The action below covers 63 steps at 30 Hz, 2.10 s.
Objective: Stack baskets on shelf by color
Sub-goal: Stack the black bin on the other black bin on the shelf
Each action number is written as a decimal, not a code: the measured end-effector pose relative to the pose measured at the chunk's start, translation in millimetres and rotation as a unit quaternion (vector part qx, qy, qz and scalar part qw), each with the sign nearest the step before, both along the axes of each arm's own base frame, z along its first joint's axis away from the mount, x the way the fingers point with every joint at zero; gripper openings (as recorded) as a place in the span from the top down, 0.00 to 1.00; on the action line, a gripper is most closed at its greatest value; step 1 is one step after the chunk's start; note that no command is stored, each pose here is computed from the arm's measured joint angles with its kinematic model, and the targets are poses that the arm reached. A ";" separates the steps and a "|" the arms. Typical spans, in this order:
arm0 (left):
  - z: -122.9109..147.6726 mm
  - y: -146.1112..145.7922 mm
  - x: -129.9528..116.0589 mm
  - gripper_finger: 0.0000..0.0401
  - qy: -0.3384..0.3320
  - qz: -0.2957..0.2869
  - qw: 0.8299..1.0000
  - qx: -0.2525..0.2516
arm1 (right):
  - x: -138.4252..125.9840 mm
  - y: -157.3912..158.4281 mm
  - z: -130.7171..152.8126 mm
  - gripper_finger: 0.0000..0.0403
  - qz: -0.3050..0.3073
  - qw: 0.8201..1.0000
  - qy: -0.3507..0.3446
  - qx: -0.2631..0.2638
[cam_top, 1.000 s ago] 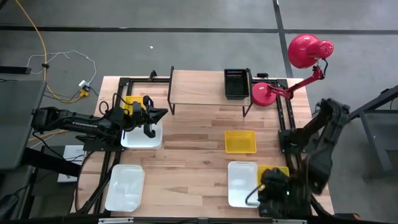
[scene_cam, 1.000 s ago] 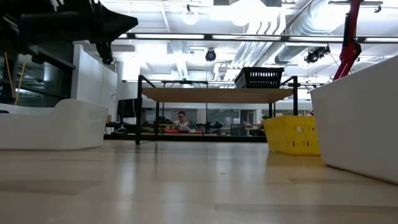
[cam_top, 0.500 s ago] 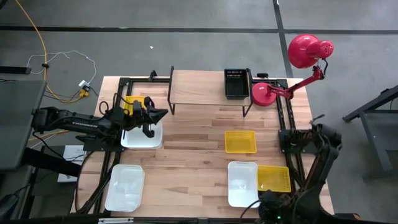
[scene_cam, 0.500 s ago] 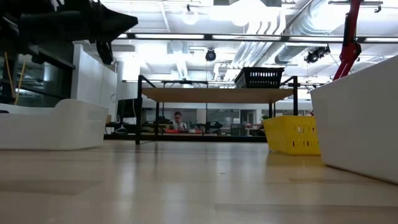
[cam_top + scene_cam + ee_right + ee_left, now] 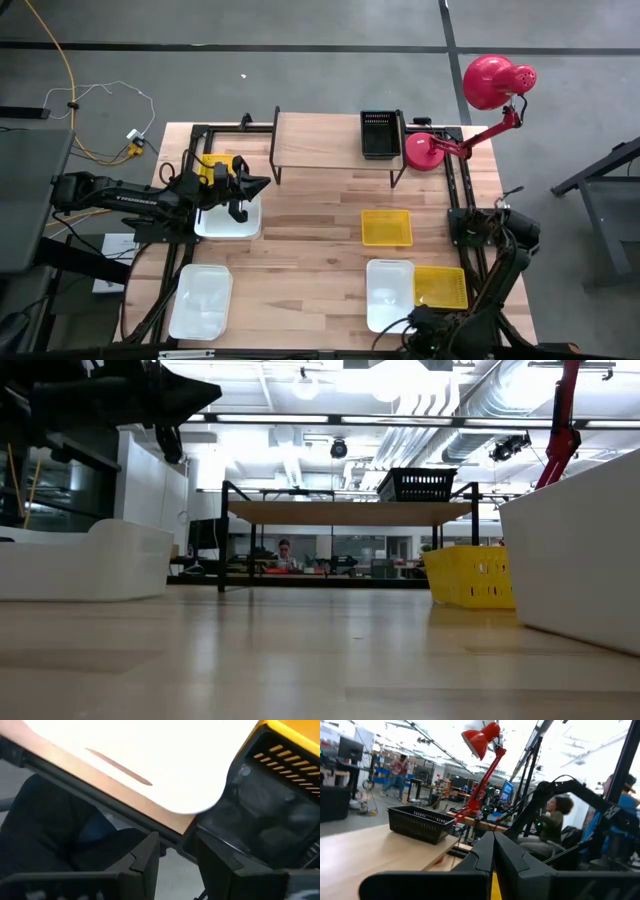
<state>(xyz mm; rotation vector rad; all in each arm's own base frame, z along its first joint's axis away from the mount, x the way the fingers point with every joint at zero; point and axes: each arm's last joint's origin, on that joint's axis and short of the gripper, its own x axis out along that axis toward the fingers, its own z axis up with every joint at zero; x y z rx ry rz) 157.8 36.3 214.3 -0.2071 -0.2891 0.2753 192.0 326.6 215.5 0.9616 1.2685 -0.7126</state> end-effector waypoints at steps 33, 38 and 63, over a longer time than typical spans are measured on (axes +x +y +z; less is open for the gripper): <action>0.2 0.1 0.0 1.00 0.010 0.010 0.999 0.032 | 8.3 2.7 -27.9 0.72 0.021 0.996 0.086 0.003; 0.2 0.1 0.0 1.00 0.010 0.010 0.999 0.032 | 8.8 2.8 -29.9 0.72 0.019 0.996 0.084 -0.001; 0.2 0.1 0.0 1.00 0.010 0.010 0.999 0.032 | 9.1 2.9 -27.1 0.96 0.023 0.996 0.083 -0.005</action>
